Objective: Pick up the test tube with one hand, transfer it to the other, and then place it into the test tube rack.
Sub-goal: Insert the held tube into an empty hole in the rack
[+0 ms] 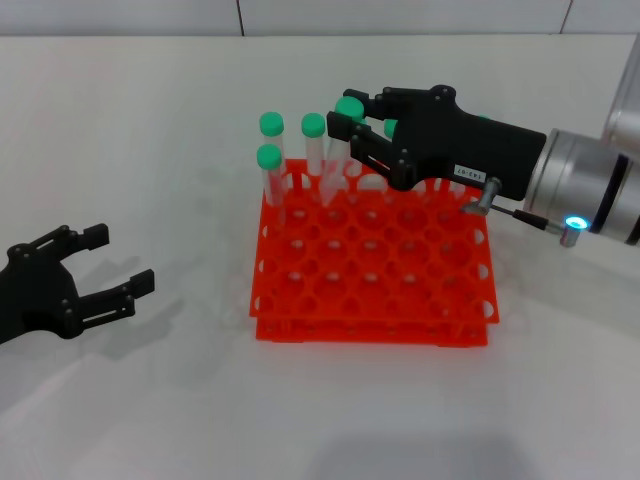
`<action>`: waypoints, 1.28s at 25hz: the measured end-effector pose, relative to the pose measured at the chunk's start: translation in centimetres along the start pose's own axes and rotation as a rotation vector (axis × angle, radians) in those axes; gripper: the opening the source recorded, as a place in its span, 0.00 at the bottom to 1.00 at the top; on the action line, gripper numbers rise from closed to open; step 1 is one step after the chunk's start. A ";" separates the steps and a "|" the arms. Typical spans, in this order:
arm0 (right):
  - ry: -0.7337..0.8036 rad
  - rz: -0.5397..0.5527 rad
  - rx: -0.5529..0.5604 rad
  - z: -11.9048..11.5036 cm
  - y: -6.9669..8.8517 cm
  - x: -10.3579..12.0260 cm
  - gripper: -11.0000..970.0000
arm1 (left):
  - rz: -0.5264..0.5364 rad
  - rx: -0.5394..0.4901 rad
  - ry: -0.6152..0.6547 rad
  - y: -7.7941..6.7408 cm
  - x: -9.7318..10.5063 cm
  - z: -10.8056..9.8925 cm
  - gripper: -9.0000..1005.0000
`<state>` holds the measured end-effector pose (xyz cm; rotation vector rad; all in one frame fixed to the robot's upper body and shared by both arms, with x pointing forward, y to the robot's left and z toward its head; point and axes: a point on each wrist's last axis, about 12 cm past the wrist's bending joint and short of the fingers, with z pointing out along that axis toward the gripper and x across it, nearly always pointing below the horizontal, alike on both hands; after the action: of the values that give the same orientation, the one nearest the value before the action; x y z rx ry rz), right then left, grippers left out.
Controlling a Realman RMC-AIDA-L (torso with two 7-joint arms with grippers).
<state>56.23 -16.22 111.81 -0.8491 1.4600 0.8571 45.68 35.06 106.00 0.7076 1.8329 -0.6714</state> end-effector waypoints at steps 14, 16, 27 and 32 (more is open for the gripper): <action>0.009 -0.025 0.071 0.9 0.8 1.1 0.39 | -0.004 0.004 0.001 -0.2 0.5 0.2 0.86; 0.013 -0.023 0.073 1.0 0.9 1.2 0.39 | -0.001 0.004 0.001 -0.2 0.5 0.2 0.86; 0.018 -0.028 0.069 1.6 0.8 0.9 0.40 | -0.005 0.017 -0.003 -0.3 0.6 0.7 0.86; 0.031 -0.028 0.072 1.9 0.8 1.0 0.41 | 0.002 0.017 -0.004 -0.3 0.6 0.7 0.86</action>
<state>56.33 -14.23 110.71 -0.8306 1.4936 0.7687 45.76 34.43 105.27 0.7187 1.8246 -0.6867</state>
